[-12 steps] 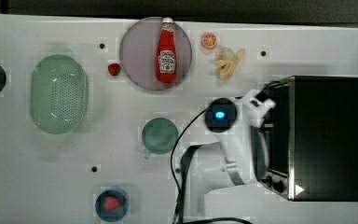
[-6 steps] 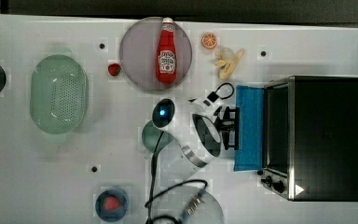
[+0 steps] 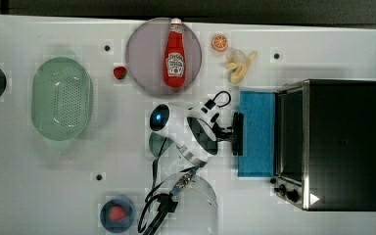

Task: Flap open oven.

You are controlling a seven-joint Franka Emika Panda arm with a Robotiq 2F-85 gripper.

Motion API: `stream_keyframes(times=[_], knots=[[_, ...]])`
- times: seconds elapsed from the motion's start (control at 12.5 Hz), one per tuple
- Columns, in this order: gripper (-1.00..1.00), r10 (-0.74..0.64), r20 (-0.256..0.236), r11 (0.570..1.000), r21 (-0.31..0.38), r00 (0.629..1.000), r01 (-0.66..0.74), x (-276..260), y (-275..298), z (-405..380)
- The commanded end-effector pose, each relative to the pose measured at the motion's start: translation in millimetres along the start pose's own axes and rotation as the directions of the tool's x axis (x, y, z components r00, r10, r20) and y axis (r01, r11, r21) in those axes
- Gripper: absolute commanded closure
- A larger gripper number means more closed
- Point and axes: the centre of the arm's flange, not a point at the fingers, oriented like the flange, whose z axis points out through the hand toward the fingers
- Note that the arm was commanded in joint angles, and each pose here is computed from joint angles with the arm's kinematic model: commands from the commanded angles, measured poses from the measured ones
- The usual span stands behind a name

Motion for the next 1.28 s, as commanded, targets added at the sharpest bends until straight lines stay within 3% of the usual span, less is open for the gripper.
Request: stream_keyframes(times=[0.08, 0.24, 0.4, 0.48, 0.72, 0.8, 0.96, 1.28], knots=[[0.65, 0.169, -0.103, 0.983, 0.087, 0.980, -0.160, 25.3, 33.0, -48.1], [0.65, 0.354, -0.077, 0.918, 0.221, 0.932, -0.330, 28.5, 64.7, -91.0], [0.65, 0.528, -0.031, 0.796, 0.365, 0.849, -0.482, 27.7, 106.4, -140.7], [0.65, 0.599, 0.014, 0.721, 0.424, 0.800, -0.548, 24.4, 128.4, -164.4], [0.65, 0.693, 0.250, 0.498, 0.511, 0.676, -0.701, -2.0, 190.5, -231.9], [0.65, 0.688, 0.299, 0.470, 0.511, 0.661, -0.720, -13.7, 209.6, -258.7], [0.65, 0.685, 0.304, 0.468, 0.514, 0.662, -0.719, -34.6, 250.6, -317.6], [0.65, 0.628, 0.400, 0.507, 0.441, 0.668, -0.740, -81.2, 291.4, -370.7]])
